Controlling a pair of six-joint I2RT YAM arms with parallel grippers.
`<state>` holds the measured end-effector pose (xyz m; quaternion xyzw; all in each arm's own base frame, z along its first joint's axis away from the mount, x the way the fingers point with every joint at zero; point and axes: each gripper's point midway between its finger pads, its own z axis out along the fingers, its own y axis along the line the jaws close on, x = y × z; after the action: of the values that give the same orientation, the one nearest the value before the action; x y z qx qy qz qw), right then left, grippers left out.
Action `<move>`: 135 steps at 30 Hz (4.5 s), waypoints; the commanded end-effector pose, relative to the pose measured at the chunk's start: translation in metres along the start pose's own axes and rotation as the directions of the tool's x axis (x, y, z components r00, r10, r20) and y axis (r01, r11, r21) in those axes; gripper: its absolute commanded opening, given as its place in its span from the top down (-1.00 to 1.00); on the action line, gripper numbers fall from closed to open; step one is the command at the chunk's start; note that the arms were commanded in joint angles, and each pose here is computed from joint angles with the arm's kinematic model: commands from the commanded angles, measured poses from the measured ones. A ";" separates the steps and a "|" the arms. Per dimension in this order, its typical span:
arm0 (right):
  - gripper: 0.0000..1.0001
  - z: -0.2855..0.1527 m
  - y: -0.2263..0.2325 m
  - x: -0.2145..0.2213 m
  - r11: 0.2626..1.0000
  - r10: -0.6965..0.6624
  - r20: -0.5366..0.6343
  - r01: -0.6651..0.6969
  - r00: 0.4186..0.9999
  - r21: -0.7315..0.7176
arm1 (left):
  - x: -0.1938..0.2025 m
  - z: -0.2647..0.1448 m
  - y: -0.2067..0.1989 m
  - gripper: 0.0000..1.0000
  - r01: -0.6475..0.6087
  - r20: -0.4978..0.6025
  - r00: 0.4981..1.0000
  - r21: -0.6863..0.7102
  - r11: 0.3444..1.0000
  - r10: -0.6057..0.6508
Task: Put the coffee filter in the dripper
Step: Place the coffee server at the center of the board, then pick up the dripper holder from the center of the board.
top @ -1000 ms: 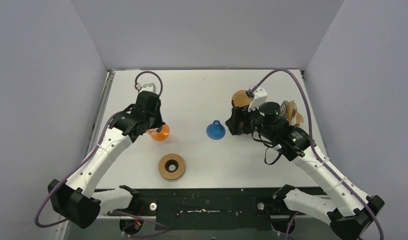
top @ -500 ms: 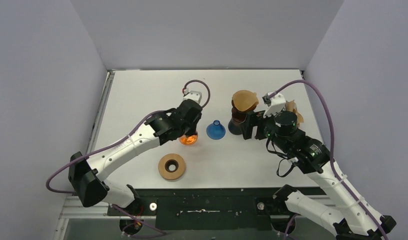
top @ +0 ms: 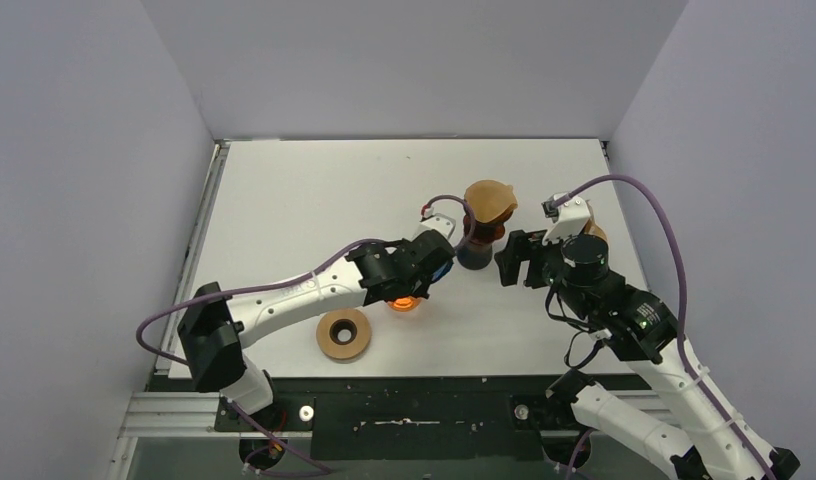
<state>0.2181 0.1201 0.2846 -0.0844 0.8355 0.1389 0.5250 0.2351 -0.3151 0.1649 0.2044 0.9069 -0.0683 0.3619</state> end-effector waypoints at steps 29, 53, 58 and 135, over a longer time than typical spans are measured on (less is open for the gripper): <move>-0.65 0.001 -0.010 0.003 0.999 0.007 0.000 -0.007 1.000 0.054 | 0.000 0.018 -0.051 0.96 -0.064 -0.006 0.998 0.092 0.994 0.064; -0.68 0.005 -0.006 -0.006 0.999 -0.003 0.015 0.002 1.000 0.044 | -0.068 -0.068 0.000 0.00 0.046 0.219 0.974 0.072 0.996 -0.061; -0.69 0.007 -0.005 -0.007 0.999 -0.002 0.016 0.002 1.000 0.039 | -0.071 -0.078 0.046 -0.08 0.150 0.245 0.957 0.034 0.988 -0.154; -0.74 0.024 0.004 0.001 1.000 -0.016 0.007 0.016 1.000 -0.001 | 0.196 0.008 0.145 0.06 0.513 -0.175 0.790 -0.338 0.789 -0.588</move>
<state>0.2331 0.1314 0.2639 -0.0985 0.8457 0.1264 0.5090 0.1657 -0.1166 0.0257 -0.1140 0.9707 -0.0052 0.2113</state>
